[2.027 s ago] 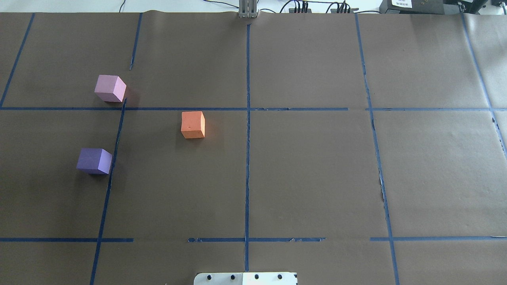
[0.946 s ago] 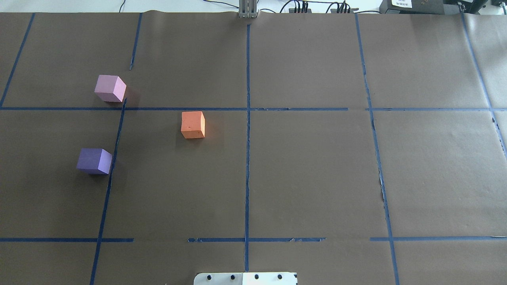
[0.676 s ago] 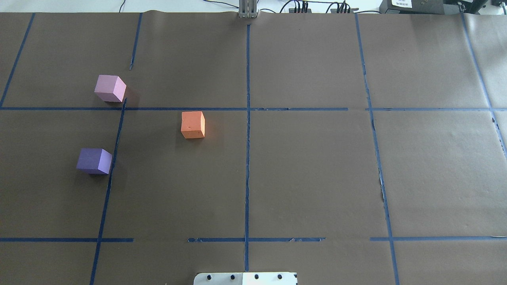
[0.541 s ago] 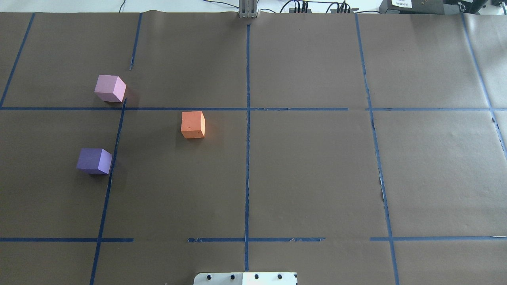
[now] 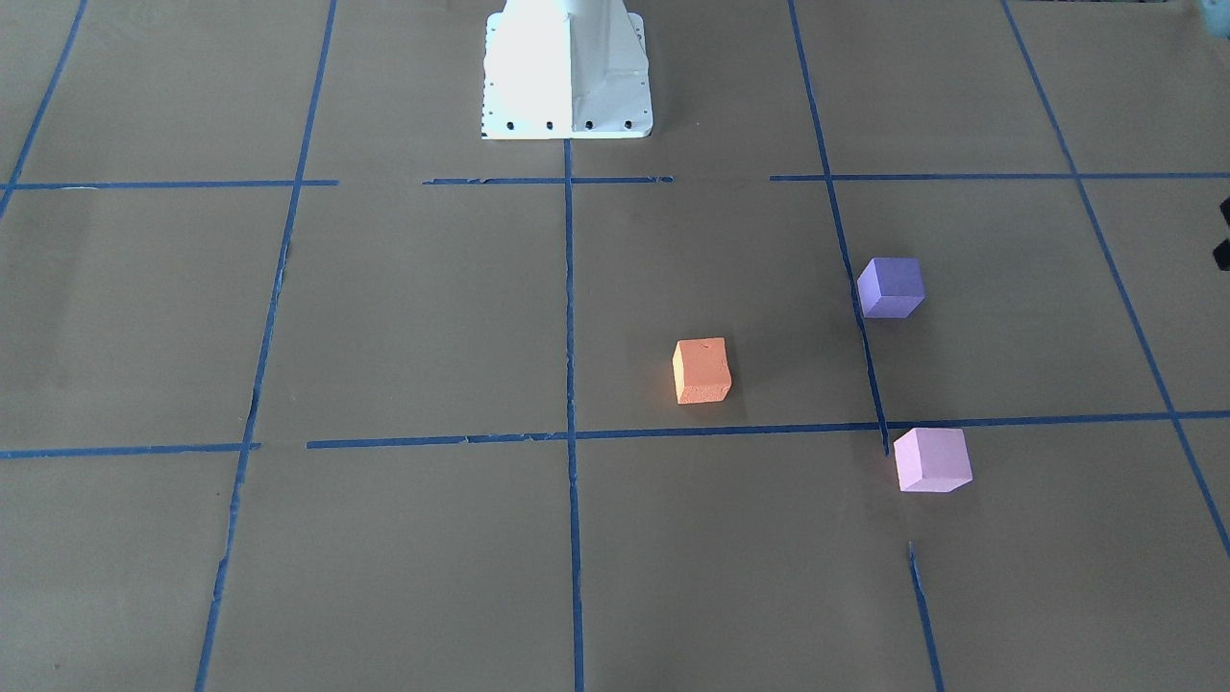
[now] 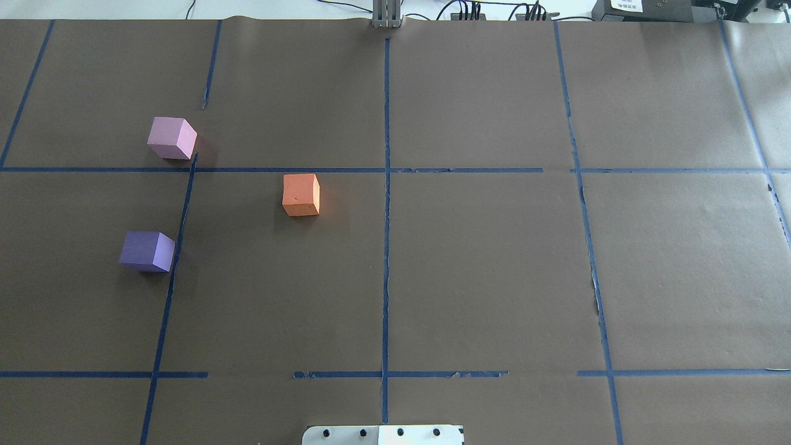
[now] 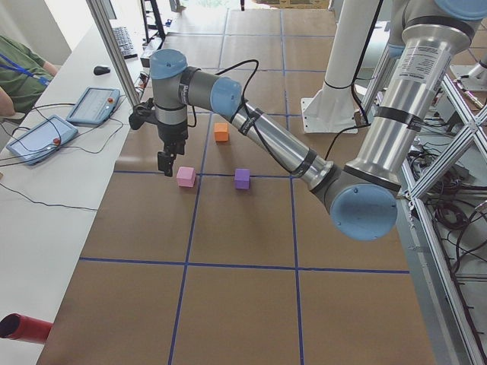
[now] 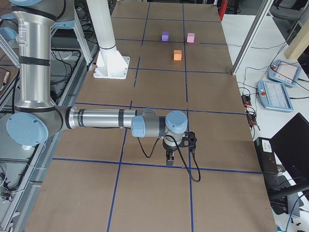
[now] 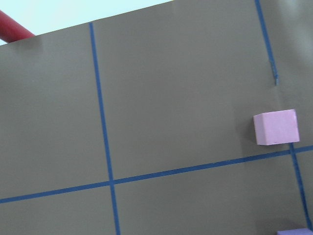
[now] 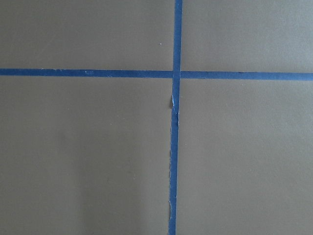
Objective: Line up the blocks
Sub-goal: 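Move the left gripper over the orange cube and lower it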
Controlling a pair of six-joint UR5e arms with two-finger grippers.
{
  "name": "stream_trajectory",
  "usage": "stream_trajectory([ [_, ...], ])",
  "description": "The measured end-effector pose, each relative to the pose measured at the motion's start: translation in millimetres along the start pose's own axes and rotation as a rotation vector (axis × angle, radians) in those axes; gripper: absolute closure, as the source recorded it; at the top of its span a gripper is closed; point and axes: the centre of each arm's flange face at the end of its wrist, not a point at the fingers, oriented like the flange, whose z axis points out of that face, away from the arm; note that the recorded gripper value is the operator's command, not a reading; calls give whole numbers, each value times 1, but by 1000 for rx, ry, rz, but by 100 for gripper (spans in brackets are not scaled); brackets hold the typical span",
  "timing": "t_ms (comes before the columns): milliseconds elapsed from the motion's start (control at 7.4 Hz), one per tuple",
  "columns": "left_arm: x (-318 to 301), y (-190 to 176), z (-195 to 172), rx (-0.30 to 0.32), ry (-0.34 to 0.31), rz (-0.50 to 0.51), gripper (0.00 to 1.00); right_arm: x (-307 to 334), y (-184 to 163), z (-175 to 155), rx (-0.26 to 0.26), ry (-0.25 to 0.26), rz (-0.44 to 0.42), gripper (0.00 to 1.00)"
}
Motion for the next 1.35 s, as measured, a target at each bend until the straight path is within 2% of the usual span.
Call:
stream_trajectory([
  [135,48,-4,4,-1,29,-14,0,0,0,0,0,0,0,0],
  [405,151,-3,29,-44,87,-62,0,0,0,0,0,0,0,0],
  [541,198,1,44,-70,99,-94,0,0,0,0,0,0,0,0],
  [811,277,8,84,-113,82,-126,0,0,0,0,0,0,0,0],
  [1081,314,14,122,-112,70,-104,0,0,0,0,-1,0,0,0],
  [1351,334,13,151,-125,73,-152,0,0,0,0,0,0,0,0],
])
